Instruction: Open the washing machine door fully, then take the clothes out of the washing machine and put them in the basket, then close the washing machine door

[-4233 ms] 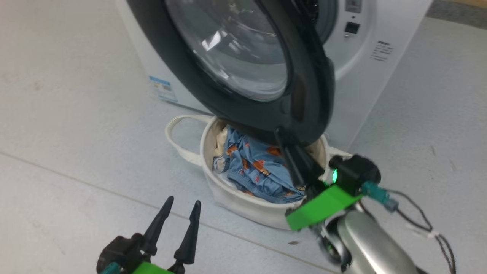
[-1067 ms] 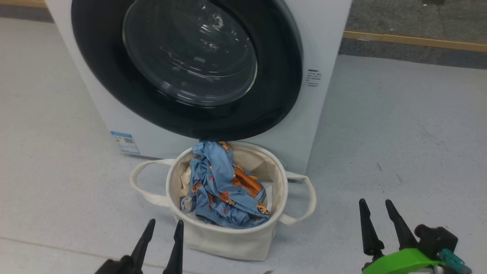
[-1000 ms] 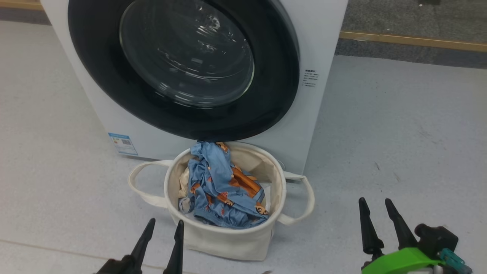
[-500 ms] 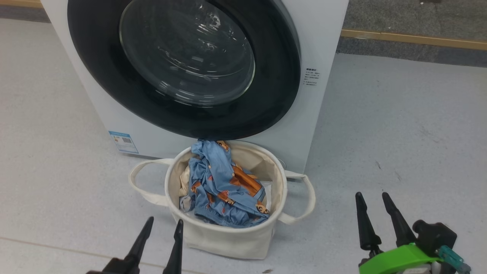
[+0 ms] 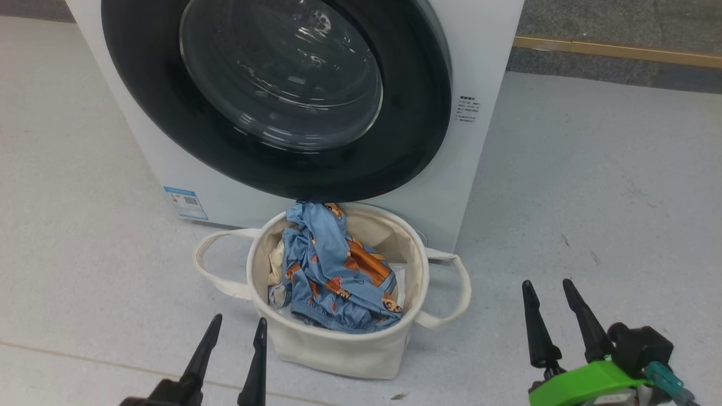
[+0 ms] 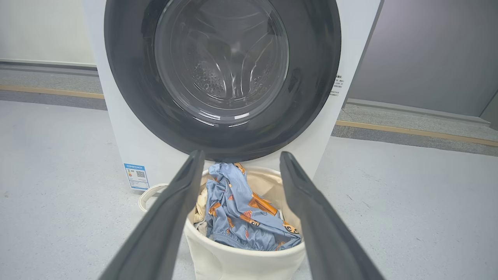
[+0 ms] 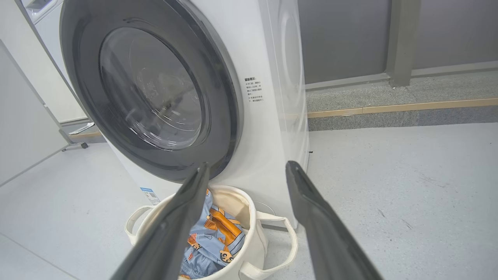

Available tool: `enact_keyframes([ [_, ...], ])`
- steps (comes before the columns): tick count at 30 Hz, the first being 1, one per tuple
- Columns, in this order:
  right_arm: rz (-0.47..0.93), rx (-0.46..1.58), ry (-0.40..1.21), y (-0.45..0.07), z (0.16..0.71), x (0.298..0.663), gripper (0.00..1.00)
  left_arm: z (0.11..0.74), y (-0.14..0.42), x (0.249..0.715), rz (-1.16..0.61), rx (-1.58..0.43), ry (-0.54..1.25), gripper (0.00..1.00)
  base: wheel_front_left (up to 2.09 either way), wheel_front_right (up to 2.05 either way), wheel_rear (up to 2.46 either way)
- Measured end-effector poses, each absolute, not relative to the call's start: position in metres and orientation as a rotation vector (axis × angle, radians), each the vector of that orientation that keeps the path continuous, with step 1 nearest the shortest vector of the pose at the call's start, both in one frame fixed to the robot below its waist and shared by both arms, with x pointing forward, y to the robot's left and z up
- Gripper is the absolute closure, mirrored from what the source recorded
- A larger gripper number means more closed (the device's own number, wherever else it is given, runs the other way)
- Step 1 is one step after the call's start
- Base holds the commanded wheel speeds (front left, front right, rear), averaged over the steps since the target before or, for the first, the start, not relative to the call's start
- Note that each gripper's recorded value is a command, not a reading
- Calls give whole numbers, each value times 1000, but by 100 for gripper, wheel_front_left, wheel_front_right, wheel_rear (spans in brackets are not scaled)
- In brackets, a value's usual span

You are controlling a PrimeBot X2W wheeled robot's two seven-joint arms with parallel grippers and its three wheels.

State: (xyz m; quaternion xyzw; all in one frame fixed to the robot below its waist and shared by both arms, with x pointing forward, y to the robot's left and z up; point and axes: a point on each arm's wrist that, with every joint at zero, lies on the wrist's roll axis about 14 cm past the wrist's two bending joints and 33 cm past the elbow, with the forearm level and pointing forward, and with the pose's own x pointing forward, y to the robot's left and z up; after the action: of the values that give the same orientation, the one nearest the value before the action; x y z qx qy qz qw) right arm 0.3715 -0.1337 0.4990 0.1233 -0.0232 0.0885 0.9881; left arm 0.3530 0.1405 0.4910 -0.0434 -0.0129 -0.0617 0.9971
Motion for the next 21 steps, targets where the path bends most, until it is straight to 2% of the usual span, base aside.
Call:
enact_keyframes([
  [21,182,242,-41,-133,497,374,0,485,139,353,-118,-96,-7,0,0,0,0],
])
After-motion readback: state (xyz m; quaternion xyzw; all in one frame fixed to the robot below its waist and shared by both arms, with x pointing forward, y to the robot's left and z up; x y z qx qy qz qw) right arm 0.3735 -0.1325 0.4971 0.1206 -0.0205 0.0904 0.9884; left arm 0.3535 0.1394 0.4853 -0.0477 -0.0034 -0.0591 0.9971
